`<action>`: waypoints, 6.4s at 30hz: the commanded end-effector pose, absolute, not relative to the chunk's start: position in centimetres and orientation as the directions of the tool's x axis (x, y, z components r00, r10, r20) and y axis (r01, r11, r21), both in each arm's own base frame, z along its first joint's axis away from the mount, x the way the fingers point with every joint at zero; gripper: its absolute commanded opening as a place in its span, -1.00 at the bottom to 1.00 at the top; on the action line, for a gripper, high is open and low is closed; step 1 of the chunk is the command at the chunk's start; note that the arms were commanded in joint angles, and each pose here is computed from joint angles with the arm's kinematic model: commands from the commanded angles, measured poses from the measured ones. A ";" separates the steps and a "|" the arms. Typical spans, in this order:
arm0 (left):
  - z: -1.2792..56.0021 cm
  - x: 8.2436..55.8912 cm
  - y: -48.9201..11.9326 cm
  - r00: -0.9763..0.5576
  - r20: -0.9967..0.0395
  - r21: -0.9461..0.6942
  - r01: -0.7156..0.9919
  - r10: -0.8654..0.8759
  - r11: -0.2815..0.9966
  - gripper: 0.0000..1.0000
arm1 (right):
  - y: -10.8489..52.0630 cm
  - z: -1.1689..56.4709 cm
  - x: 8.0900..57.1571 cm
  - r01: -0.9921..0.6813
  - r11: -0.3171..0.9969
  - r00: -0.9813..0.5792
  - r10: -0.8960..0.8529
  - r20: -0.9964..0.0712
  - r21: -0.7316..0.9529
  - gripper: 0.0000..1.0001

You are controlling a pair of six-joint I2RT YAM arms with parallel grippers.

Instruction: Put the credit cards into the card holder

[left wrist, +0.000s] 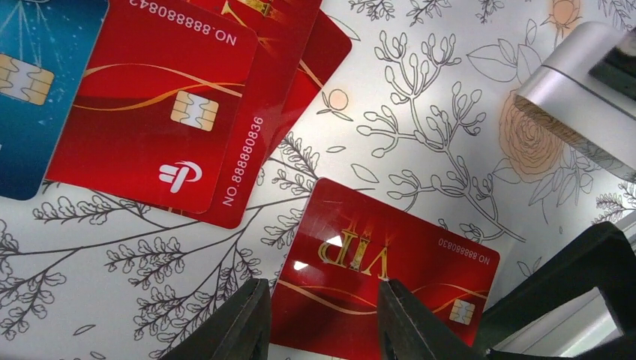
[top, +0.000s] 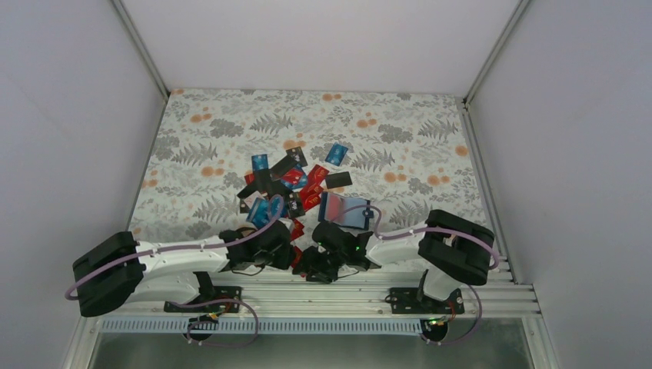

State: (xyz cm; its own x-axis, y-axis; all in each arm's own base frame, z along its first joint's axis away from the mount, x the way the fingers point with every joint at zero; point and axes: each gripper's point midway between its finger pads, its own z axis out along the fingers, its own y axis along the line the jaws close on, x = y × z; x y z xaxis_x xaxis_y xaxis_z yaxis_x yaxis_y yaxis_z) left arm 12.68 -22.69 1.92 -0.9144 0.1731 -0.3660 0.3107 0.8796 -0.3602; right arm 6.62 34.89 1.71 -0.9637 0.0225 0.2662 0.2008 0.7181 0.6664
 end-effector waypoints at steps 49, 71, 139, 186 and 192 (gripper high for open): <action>3.0 11.9 -23.6 -0.895 -0.390 -0.411 0.381 0.219 0.828 -0.25 | 37.7 6.6 12.4 0.050 0.704 -0.992 0.120 -0.049 0.708 -0.59; 9.3 14.1 -22.7 -0.858 -0.486 -0.342 0.363 0.167 0.867 -0.09 | 35.6 8.8 11.6 -0.080 0.702 -0.992 0.015 -0.127 0.707 -0.92; 27.1 33.3 -28.8 -0.916 -0.256 -0.806 0.026 -0.308 0.591 -0.28 | 28.9 25.9 30.6 -0.487 0.826 -0.070 -0.361 -0.930 -0.284 -0.92; 22.0 32.5 -29.0 -0.893 -0.427 -0.737 0.252 -0.144 0.627 -0.95 | 18.7 18.4 32.5 -0.334 0.834 -0.672 0.117 -0.731 0.440 0.39; 18.8 30.5 -30.6 -0.862 -0.506 -0.691 0.391 -0.021 0.608 -0.95 | 14.0 13.8 31.0 -0.156 0.731 -0.809 0.291 -0.510 0.665 0.38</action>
